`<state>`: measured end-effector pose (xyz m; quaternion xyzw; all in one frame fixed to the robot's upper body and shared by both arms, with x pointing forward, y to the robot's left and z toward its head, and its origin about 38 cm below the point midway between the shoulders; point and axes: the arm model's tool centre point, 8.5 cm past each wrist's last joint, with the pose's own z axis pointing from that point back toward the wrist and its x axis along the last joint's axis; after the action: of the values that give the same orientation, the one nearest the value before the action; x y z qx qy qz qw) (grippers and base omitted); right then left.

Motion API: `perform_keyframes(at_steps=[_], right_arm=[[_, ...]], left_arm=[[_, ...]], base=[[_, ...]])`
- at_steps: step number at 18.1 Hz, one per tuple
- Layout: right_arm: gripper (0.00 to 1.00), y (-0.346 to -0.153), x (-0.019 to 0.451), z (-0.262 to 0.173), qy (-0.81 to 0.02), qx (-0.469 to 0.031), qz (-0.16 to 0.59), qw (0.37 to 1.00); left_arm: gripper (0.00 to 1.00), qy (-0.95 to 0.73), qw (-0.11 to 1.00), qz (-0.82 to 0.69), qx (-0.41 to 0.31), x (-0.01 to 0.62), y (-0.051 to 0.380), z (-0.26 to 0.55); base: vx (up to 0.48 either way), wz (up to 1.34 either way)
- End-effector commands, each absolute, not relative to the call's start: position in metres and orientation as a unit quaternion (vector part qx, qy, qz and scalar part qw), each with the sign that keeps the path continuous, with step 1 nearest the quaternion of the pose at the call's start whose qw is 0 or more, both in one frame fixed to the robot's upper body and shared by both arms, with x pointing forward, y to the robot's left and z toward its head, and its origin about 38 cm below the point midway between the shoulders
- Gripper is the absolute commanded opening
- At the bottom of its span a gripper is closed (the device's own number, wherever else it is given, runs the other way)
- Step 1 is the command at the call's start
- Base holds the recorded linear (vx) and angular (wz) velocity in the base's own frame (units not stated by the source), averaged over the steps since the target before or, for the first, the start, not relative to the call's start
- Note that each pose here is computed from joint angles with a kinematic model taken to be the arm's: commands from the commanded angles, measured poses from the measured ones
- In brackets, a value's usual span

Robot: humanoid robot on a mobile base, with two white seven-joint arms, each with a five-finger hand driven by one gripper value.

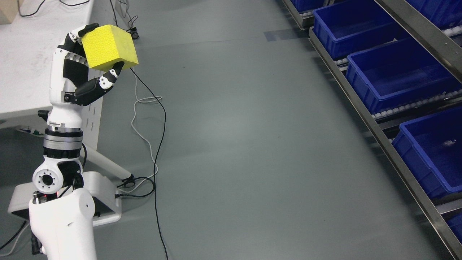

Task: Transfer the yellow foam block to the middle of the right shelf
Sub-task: 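Carry the held cube in the left hand while turning toward the bin shelf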

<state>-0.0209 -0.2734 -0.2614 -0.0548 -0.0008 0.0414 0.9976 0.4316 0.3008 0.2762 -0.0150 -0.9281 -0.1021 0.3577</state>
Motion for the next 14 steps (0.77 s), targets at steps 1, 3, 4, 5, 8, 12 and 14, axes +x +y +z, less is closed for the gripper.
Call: perform_keyframes(at_steps=[1, 3, 4, 5, 8, 12, 14], right_arm=[[1.0, -0.284, -0.0147, -0.2608, -0.009, -0.062, 0.046, 0.997], [1.0, -0.284, -0.0147, -0.2608, -0.009, -0.062, 0.046, 0.997], [1.0, -0.2841, -0.0147, -0.2608, -0.009, -0.063, 0.047, 0.997], [1.0, -0.2841, -0.0147, -0.2608, -0.009, -0.063, 0.046, 0.997], [1.0, -0.2841, -0.0149, -0.2608, -0.008, -0.063, 0.046, 0.997], [1.0, -0.284, -0.0147, -0.2608, -0.009, -0.062, 0.046, 0.997], [1.0, -0.2841, -0.0147, -0.2608, -0.009, -0.063, 0.046, 0.997]], left_arm=[[0.04, -0.928, 0.357, -0.11, -0.01, 0.4309, 0.304, 0.2777], [0.04, -0.928, 0.357, -0.11, -0.01, 0.4309, 0.304, 0.2777], [0.04, -0.928, 0.357, -0.11, -0.01, 0.4309, 0.304, 0.2777], [0.04, -0.927, 0.357, -0.11, -0.01, 0.4311, 0.3041, 0.2773], [0.04, -0.927, 0.357, -0.111, -0.012, 0.4313, 0.303, 0.2773], [0.04, -0.927, 0.356, -0.113, -0.013, 0.4318, 0.3013, 0.2779], [0.04, -0.927, 0.357, -0.114, -0.014, 0.4317, 0.3007, 0.2772]], base=[[0.304, -0.29], [0.326, -0.3], [0.358, -0.29], [0.358, -0.29], [0.381, -0.28], [0.411, -0.16], [0.398, -0.08]])
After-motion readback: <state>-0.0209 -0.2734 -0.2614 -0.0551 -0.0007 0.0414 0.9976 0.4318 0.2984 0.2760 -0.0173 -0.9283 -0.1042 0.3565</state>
